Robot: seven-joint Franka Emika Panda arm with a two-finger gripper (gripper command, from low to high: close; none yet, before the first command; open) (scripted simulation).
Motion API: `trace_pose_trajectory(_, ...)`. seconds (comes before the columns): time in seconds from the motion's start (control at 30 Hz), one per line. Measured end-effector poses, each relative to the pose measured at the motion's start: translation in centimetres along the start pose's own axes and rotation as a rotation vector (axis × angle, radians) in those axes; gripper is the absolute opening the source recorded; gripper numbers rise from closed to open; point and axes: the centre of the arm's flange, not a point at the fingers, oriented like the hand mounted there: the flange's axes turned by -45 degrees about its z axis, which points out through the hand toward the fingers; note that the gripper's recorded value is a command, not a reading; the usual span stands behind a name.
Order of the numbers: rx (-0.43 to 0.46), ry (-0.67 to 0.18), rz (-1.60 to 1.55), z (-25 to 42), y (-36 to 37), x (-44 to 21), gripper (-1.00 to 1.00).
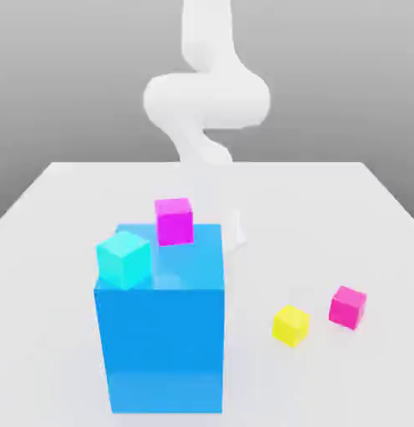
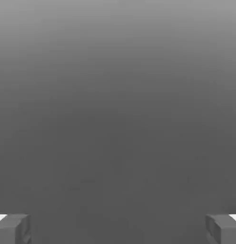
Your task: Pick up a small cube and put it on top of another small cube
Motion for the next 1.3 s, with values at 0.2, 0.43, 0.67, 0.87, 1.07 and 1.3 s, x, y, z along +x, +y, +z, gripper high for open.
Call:
trace_pose_trajectory(0.2, 0.134, -0.197, -0.197, 13.2, -8.0, -5.3, 0.00)
trace_pose_trajectory(0.43, 0.241, -0.411, -0.450, 23.5, -17.3, -17.0, 0.00)
trace_pose_trajectory(0.67, 0.305, -0.610, -0.745, 28.3, -23.5, -32.5, 0.00)
trace_pose_trajectory(0.87, 0.308, -0.674, -0.833, 31.7, -23.7, -39.7, 0.00)
trace_pose_trajectory(1.07, 0.310, -0.676, -0.832, 33.8, -23.6, -41.7, -1.00)
trace_pose_trajectory(1.3, 0.307, -0.675, -0.834, 32.3, -23.7, -40.3, -1.00)
